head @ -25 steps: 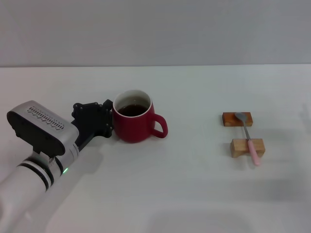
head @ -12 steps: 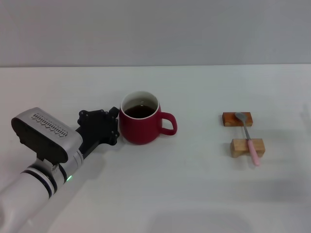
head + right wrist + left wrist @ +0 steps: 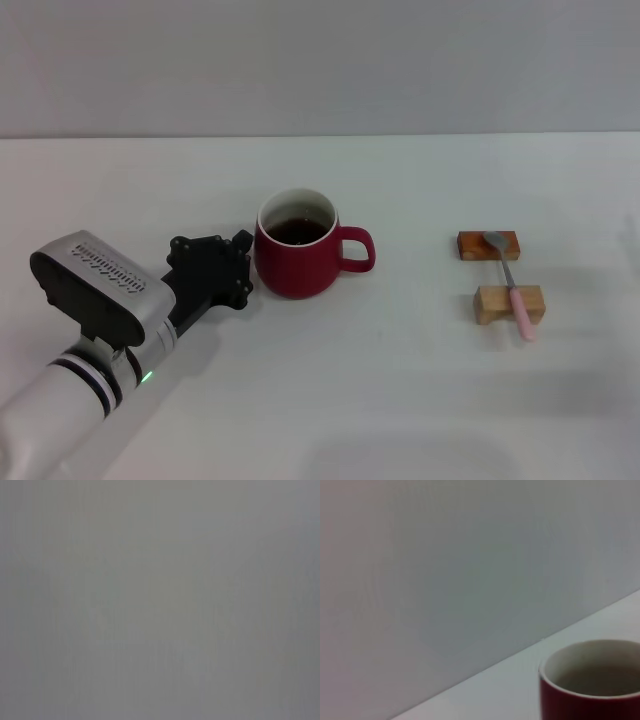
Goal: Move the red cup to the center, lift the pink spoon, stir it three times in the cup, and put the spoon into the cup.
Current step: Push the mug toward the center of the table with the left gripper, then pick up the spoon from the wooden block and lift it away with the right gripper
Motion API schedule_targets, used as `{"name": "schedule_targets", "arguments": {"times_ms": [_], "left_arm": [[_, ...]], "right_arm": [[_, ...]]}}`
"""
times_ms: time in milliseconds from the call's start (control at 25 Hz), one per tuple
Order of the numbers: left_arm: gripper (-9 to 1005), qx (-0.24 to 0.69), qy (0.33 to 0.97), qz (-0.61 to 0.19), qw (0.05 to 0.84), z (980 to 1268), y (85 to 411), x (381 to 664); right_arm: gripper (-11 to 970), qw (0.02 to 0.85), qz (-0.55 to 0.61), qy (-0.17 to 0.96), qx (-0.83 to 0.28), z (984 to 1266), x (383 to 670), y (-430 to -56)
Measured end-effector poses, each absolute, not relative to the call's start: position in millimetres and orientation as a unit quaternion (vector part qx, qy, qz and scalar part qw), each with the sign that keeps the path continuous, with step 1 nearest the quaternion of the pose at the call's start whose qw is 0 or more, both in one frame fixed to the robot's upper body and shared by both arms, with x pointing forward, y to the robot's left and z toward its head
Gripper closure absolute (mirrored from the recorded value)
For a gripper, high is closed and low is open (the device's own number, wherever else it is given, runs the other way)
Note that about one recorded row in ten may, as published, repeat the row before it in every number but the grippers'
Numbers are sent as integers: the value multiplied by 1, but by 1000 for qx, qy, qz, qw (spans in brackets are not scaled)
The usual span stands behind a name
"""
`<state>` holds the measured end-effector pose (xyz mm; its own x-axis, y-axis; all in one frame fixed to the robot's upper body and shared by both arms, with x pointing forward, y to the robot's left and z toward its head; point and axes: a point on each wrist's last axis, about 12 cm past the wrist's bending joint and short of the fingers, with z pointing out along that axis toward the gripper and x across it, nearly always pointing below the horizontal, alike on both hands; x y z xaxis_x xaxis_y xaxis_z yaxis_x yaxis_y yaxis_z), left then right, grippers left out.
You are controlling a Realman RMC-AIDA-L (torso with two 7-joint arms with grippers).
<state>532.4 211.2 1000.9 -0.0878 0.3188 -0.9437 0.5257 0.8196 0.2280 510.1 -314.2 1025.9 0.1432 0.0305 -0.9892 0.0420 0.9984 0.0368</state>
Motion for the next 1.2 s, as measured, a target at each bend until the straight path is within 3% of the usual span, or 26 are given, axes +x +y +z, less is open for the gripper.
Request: {"name": "schedule_targets", "arguments": {"times_ms": [240,680,1200], "left_arm": [[957,227,744,-54,627,1007,235,544],[953,-12,763,-4,647,1018,310,564],[948,-48,748,-2,662,1025,321,567]], "right_arm": [[142,755,-2,655,26,1026,510,-313],[141,751,6,660,31,1021,504,-308],[141,747,15,663,44,1018,496,-301]]}}
